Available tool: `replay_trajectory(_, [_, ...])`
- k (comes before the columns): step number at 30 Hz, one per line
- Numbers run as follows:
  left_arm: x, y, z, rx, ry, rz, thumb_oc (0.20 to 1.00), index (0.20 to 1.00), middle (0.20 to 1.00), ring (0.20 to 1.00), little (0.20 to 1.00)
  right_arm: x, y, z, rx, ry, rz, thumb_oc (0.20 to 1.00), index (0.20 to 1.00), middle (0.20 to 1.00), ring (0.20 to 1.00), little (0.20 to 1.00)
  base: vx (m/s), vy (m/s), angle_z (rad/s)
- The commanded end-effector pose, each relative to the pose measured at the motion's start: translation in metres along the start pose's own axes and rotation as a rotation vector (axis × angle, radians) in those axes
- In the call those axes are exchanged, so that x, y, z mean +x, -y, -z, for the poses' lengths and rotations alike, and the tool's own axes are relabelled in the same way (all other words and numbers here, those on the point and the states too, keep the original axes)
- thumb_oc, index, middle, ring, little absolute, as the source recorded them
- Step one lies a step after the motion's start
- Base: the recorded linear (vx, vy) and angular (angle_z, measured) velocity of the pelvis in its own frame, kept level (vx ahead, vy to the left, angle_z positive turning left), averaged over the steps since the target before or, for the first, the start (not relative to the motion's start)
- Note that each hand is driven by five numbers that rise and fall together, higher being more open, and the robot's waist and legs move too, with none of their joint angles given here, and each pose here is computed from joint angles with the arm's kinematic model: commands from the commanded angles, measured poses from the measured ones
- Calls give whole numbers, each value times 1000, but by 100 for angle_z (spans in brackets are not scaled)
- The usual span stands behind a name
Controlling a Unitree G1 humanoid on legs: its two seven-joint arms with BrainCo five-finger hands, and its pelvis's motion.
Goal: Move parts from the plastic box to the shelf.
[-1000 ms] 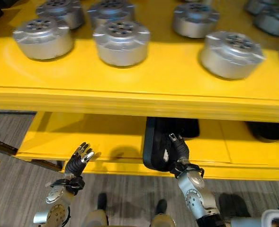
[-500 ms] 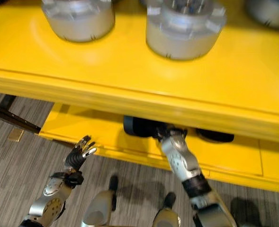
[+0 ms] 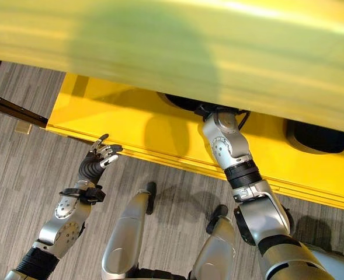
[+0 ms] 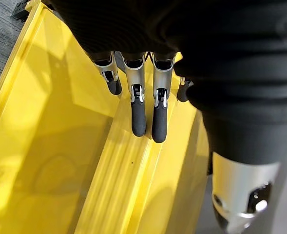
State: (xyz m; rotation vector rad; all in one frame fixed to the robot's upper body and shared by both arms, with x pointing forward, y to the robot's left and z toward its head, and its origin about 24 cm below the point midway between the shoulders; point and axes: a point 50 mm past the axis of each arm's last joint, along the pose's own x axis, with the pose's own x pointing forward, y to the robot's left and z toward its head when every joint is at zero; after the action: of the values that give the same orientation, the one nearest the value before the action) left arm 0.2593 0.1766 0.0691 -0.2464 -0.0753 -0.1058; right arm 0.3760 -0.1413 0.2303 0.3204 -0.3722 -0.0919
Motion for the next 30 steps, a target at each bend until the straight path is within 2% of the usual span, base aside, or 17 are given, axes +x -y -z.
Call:
replay_trajectory(1, [-11,13,19,-6,-106,50,1000,1000,1000,1000,1000,15,-18,-53,28,226,-24,200,200,200,200,200,3,0,6])
replay_trajectory(9, [-3,20,15,-9,-74,63,1000,1000,1000,1000,1000,30,-13,-70,-104,282,55,200,200,200,200,200,1,7,0])
replay_trajectory(30, [9,32,8,-23,-26,66,1000,1000,1000,1000,1000,42,-2,-65,-278,265,130,200,200,200,200,200,-8,2,-1])
